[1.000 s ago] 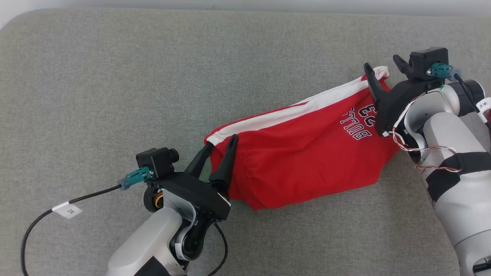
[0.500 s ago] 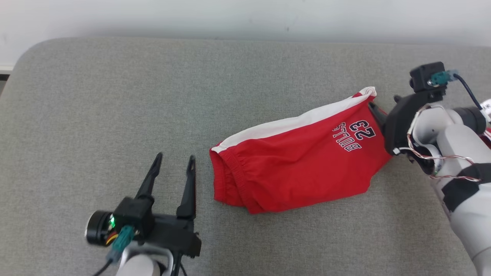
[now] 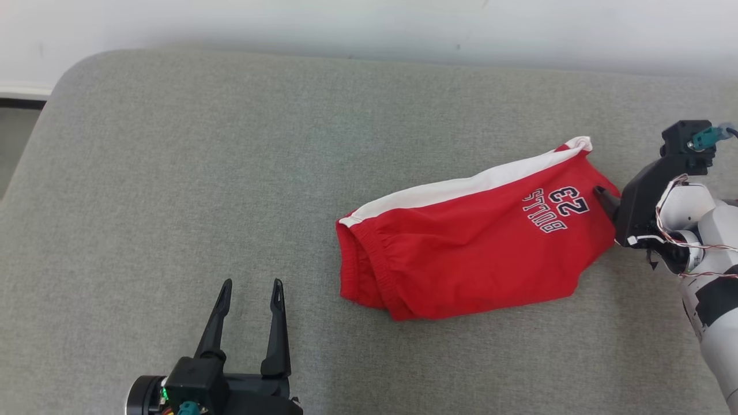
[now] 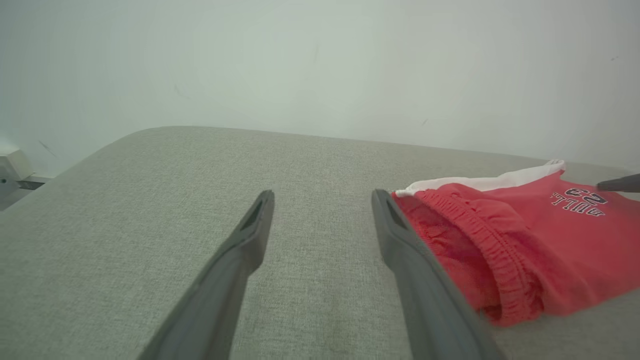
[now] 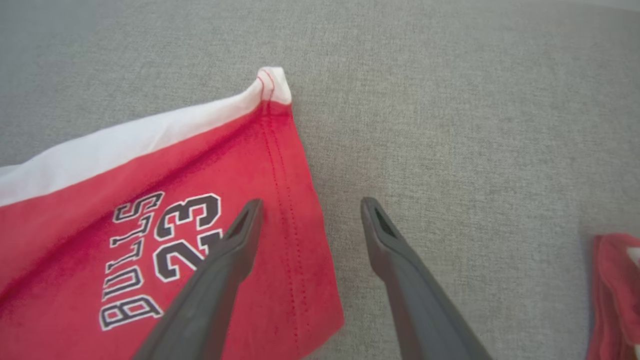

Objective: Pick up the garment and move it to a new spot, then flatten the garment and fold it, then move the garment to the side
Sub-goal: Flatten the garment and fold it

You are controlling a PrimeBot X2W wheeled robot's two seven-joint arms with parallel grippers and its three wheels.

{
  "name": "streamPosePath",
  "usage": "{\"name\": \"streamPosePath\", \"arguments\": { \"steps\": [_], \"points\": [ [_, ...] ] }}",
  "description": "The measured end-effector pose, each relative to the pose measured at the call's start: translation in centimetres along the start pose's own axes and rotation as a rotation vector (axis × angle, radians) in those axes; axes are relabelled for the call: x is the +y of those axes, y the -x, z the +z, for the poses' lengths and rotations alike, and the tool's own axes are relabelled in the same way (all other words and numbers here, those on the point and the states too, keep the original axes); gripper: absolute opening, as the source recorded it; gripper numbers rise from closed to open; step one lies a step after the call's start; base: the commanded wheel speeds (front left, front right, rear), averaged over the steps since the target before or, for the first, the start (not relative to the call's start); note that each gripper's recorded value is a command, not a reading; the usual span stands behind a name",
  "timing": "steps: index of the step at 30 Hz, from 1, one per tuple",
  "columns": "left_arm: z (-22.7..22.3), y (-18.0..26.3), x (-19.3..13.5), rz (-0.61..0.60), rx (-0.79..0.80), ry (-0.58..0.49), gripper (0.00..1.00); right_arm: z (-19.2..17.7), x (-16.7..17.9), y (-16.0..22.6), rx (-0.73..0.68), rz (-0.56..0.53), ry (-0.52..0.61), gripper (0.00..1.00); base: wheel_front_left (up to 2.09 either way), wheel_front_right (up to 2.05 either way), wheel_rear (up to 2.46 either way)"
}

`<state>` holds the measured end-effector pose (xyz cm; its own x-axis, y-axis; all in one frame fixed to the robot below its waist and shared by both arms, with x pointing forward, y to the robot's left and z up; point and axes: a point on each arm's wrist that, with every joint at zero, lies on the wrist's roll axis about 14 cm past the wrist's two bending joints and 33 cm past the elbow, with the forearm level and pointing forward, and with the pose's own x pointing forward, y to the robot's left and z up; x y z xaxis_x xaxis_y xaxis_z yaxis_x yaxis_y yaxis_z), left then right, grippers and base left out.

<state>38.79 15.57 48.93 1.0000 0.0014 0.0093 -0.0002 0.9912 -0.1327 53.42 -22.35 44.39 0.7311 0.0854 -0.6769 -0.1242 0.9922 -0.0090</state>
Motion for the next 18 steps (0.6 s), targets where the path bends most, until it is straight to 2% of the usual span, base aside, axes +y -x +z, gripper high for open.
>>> {"name": "streamPosePath", "arguments": {
  "steps": [5,10,18],
  "points": [
    [-0.7,0.0,0.4,0.009,0.016,-0.002,1.0,-1.1,0.2,-1.4,0.054,-0.003,-0.002,1.0,0.0,0.0,0.0],
    [-1.8,0.1,1.1,0.035,0.05,0.002,1.0,-2.4,1.9,-2.9,0.116,0.035,-0.034,1.0,0.0,0.0,0.0],
    [-2.7,0.3,1.3,0.039,0.075,0.013,1.0,-4.9,3.8,-2.7,0.26,0.066,0.023,1.0,0.0,0.0,0.0]
  ]
}}
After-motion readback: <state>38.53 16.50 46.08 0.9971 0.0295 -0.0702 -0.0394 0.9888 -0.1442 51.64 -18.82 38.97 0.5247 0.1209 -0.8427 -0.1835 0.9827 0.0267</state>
